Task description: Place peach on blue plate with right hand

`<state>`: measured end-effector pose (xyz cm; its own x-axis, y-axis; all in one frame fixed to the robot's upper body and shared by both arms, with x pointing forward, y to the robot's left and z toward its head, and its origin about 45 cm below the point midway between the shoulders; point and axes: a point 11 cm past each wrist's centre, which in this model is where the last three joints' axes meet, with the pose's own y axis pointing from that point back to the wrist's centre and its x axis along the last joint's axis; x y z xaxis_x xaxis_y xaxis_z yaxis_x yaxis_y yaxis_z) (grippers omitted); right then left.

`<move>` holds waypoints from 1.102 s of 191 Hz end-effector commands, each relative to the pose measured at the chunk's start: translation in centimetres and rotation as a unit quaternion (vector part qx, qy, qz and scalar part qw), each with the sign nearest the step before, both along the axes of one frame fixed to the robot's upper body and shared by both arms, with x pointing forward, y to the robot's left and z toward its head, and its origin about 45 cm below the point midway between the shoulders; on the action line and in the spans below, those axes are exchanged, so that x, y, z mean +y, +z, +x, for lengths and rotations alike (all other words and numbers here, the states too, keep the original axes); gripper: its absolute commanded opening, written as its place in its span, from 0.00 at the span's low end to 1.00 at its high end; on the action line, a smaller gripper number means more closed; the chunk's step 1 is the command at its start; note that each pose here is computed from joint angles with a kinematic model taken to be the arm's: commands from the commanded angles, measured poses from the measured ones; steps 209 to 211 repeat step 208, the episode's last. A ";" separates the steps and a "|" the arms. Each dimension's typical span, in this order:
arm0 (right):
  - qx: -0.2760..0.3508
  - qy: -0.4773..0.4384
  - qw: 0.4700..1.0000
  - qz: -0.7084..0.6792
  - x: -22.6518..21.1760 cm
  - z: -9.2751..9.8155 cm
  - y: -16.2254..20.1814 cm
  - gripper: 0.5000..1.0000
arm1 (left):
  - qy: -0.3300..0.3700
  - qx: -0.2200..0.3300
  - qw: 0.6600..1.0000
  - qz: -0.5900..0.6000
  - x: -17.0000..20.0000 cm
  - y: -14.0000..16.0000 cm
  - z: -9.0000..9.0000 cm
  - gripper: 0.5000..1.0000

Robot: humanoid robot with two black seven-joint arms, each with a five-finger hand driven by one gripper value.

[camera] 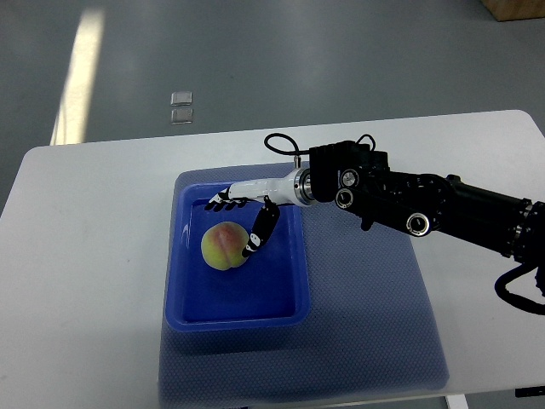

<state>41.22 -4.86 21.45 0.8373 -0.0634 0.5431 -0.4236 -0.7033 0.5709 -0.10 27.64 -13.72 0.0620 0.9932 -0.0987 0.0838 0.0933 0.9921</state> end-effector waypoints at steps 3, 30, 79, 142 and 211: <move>-0.026 -0.031 0.999 0.036 -2.0 2.4 4.3 0.86 | 0.000 0.000 1.000 -0.001 -0.1 0.0 0.0 1.00; -0.032 -0.109 0.983 0.141 -6.7 5.5 10.1 0.86 | 0.000 0.000 1.000 0.000 0.0 0.0 0.0 1.00; 0.082 -0.247 0.867 0.424 -14.5 6.9 11.5 0.86 | -0.001 0.000 1.000 -0.002 -0.1 0.0 0.0 1.00; 0.215 -0.374 0.575 0.696 -20.4 5.0 3.3 0.86 | 0.000 0.000 1.000 -0.003 -0.2 0.0 0.0 1.00; 0.205 -0.421 0.486 0.738 -21.0 4.6 -0.7 0.86 | 0.000 0.000 1.000 -0.003 -0.2 0.0 0.0 1.00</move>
